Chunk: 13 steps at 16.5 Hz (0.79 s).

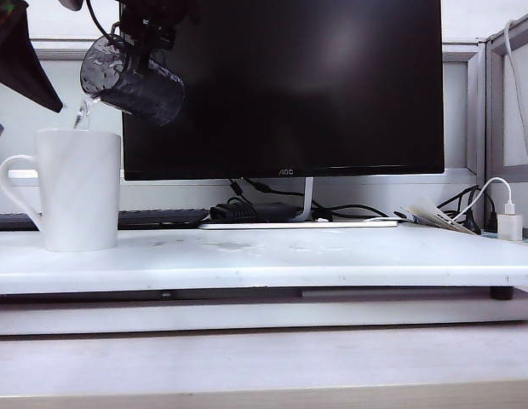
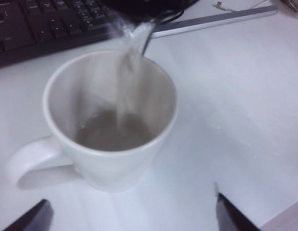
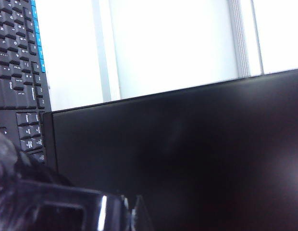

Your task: Carefully pick up the black cup and pour some water from the black cup into the white cup.

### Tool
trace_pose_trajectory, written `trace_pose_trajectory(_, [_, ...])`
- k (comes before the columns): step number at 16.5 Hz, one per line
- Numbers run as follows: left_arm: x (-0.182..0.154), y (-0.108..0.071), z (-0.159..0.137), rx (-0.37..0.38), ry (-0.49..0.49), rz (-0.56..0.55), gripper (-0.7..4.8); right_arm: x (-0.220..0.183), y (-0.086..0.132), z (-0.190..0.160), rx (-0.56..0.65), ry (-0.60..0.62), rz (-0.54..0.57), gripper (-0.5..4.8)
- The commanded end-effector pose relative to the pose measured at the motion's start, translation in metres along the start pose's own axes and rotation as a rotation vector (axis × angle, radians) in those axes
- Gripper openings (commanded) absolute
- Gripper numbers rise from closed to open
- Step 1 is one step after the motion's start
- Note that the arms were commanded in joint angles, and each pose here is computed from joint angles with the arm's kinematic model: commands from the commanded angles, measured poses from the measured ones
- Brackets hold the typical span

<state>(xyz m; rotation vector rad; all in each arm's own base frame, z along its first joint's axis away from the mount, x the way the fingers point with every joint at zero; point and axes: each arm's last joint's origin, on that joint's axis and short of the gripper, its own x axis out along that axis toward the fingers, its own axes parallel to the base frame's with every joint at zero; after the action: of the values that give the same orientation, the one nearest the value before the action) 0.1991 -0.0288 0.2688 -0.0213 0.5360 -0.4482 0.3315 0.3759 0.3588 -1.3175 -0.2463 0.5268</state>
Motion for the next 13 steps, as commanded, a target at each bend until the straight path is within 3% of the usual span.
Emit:
trace_pose_trajectory(1, [-0.0009, -0.0001, 0.0023, 0.007, -0.017, 0.002, 4.79, -0.0033, -0.0087, 0.0034, -0.024, -0.025, -0.047, -0.06])
trace_pose_trajectory(5, [-0.0010, 0.0000, 0.0023, 0.006, -0.017, 0.002, 4.79, -0.0034, -0.0082, 0.0055, -0.081, -0.098, -0.031, -0.06])
trace_pose_trajectory(13, [-0.0010, 0.0005, 0.0021, 0.005, -0.014, 0.020, 4.79, -0.0035, -0.0110, 0.0060, -0.148, -0.096, -0.064, -0.06])
